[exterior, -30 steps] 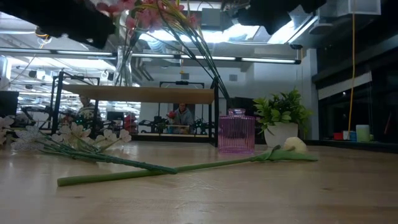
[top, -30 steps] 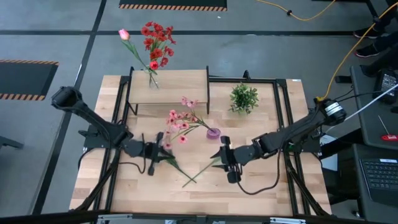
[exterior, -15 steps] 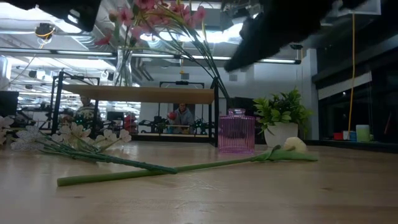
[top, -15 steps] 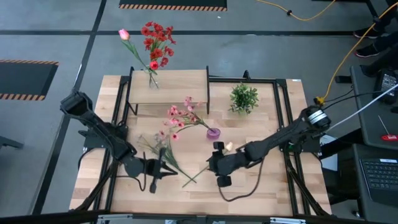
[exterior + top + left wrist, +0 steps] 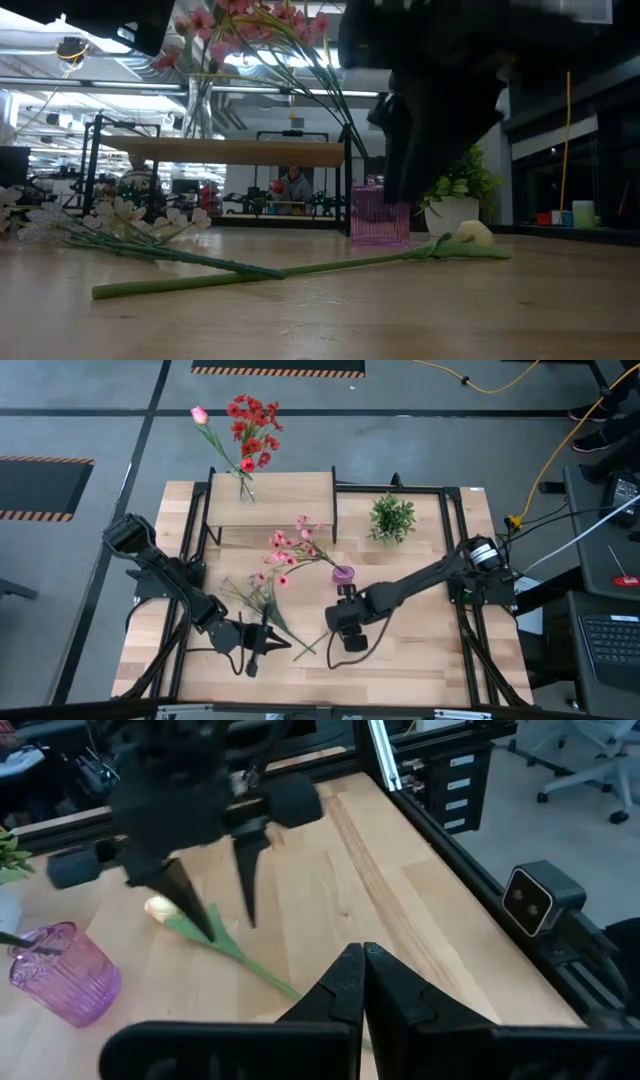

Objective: Pick and place flowers into a vace then onto a shelf
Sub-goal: Put the yellow tulip into the violet vase

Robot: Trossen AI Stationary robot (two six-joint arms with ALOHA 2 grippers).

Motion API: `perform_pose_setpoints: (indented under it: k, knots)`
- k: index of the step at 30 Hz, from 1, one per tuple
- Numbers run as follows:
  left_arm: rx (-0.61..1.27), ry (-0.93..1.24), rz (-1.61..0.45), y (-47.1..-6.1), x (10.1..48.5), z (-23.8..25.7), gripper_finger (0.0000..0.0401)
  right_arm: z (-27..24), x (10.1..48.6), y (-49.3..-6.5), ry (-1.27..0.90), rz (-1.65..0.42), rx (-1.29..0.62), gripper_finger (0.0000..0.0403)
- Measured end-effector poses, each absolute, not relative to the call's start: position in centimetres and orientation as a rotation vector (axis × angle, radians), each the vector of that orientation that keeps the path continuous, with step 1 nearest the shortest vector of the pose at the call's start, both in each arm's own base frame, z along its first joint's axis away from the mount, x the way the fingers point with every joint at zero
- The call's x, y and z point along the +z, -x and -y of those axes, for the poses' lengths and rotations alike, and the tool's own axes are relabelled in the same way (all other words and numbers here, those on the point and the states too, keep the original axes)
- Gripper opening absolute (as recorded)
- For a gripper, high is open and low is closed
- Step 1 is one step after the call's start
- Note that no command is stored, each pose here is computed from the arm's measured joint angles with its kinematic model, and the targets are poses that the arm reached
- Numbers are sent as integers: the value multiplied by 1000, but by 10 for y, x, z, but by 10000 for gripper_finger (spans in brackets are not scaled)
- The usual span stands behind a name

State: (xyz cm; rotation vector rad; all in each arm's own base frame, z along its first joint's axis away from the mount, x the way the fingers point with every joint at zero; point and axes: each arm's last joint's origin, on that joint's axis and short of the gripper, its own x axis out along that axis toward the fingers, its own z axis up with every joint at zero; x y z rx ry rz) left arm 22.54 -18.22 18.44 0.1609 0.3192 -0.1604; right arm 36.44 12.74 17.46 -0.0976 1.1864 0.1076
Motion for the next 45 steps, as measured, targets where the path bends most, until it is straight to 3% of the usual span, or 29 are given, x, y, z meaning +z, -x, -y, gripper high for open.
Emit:
perform_pose_setpoints:
  k: [16,36,40,45]
  knots:
    - [-163,-164,-324,-225,184,182,1,-117,167,-365,45,-1222,64,164]
    - [-160,-164,-335,-225,183,182,1,-108,127,-346,-1,-1214,74,163]
    - [-160,-164,-335,-225,183,182,1,-108,126,-346,-9,-1210,67,144]
    - [-160,-164,-335,-225,183,182,1,-110,126,-345,5,-1214,72,93]
